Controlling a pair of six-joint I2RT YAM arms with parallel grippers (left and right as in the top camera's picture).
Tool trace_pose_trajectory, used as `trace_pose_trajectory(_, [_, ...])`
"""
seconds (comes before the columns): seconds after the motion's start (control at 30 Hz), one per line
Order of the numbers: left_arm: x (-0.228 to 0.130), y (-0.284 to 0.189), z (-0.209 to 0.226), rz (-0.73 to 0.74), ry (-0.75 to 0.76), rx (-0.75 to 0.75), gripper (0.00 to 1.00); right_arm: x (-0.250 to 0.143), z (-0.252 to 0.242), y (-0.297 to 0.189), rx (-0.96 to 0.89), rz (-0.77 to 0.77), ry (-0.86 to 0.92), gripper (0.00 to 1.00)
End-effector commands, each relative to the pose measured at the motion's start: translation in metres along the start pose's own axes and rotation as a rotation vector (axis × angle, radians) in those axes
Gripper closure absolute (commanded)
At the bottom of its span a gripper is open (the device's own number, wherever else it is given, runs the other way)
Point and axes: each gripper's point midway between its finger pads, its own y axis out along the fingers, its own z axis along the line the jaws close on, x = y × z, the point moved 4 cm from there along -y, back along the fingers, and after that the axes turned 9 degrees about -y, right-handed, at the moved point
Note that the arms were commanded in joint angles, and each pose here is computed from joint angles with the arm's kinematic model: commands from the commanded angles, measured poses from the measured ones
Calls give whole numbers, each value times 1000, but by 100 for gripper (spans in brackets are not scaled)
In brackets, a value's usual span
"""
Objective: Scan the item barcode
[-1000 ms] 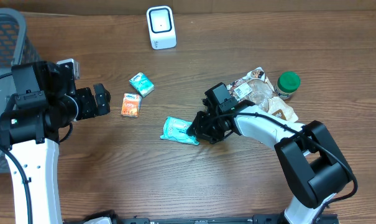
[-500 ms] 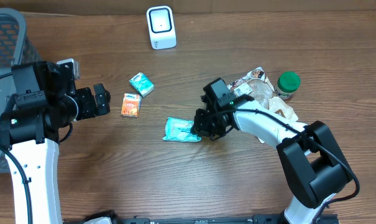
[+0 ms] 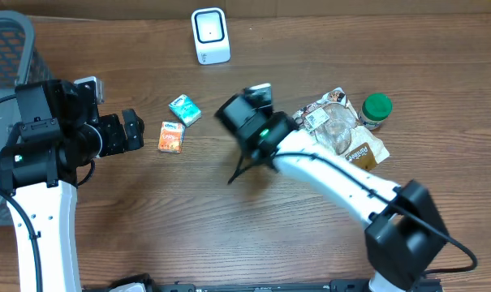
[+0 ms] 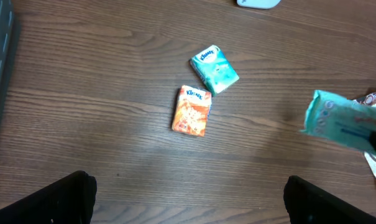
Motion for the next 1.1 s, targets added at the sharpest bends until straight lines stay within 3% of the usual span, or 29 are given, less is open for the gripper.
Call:
trace_pose_trajectory(0.0, [4, -3, 0, -16, 8, 5, 0, 10, -14, 0, -358, -93, -196, 96])
trace_pose_trajectory(0.13, [4, -3, 0, -16, 8, 5, 0, -1, -1, 23, -544, -53, -419, 96])
trace_pose_trajectory(0.27, [4, -3, 0, -16, 8, 5, 0, -8, 13, 33, -665, -59, -520, 96])
trace_pose_trajectory(0.43, [4, -3, 0, -16, 8, 5, 0, -18, 53, 27, -517, -70, -616, 96])
trace_pose_trajectory(0.5, [4, -3, 0, -16, 8, 5, 0, -30, 77, 26, -383, -42, -709, 88])
trace_pose_trajectory(0.6, [4, -3, 0, -16, 8, 5, 0, -51, 116, 19, -175, -26, -786, 46])
trace_pose_trajectory(0.67, [4, -3, 0, -16, 8, 5, 0, -56, 132, 13, -109, -40, -786, 29])
trace_pose_trajectory(0.8, [4, -3, 0, -16, 8, 5, 0, -57, 149, 4, 7, -63, -754, 27])
trace_pose_trajectory(1.07, [4, -3, 0, -16, 8, 5, 0, -10, 102, -5, 237, -27, -364, 26])
